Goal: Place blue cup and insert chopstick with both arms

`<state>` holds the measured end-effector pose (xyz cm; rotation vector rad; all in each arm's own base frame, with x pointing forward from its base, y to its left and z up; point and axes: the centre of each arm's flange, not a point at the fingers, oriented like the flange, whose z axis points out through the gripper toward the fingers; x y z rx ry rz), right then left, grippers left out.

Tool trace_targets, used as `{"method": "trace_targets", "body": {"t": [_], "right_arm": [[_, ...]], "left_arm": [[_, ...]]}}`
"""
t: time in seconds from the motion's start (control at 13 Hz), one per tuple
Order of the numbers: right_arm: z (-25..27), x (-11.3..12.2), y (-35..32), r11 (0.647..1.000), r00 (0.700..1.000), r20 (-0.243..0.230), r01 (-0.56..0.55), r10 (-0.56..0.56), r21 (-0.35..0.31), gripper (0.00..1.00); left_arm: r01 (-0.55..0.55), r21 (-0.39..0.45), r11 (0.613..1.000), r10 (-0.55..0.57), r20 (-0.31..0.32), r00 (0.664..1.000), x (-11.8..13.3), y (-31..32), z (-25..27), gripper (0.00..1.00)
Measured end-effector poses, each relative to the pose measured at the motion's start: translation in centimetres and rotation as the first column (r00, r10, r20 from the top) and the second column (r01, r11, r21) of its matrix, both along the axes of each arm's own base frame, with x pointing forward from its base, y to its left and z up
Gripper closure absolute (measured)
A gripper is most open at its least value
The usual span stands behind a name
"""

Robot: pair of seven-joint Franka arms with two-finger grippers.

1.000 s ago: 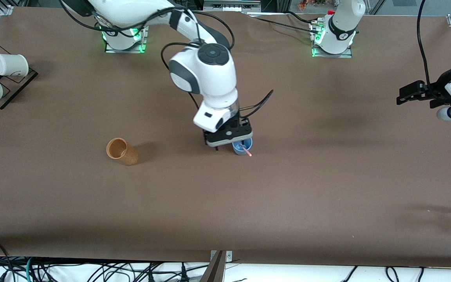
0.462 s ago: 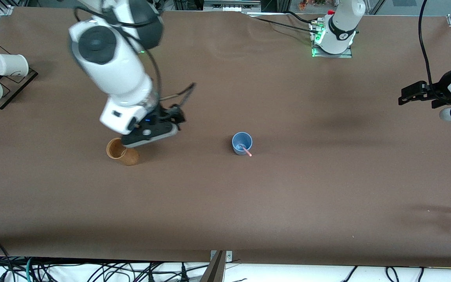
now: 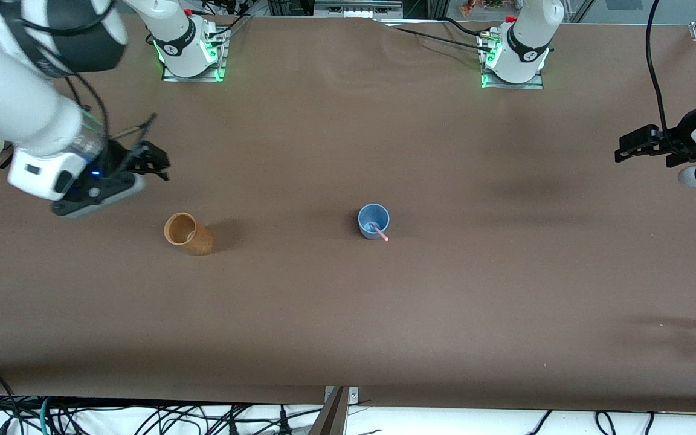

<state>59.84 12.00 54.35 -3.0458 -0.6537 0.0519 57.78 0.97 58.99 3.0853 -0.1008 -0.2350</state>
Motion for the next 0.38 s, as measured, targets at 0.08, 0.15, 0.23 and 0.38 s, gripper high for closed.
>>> {"method": "trace_targets", "body": {"t": [0.08,0.15,0.23,0.38], "right_arm": [[0.16,-0.27,-1.14,1.0,1.0,-0.011,0.014,-0.014,-0.005,0.0],[0.23,-0.37,-1.72,1.0,1.0,-0.014,0.024,-0.024,-0.008,0.0],[0.25,-0.41,-1.99,1.0,0.999,-0.016,0.029,-0.029,-0.009,0.0],[0.27,-0.42,-2.05,1.0,0.999,-0.016,0.03,-0.03,-0.01,0.0]], "left_arm": [[0.0,0.0,1.0,0.0,0.0,1.0,0.0,0.0,0.0,0.0],[0.0,0.0,1.0,0.0,0.0,1.0,0.0,-0.01,0.0,0.0],[0.0,0.0,1.0,0.0,0.0,1.0,0.0,-0.03,0.0,0.0],[0.001,0.0,1.0,-0.001,0.0,1.0,0.0,-0.04,0.0,0.0]]}}
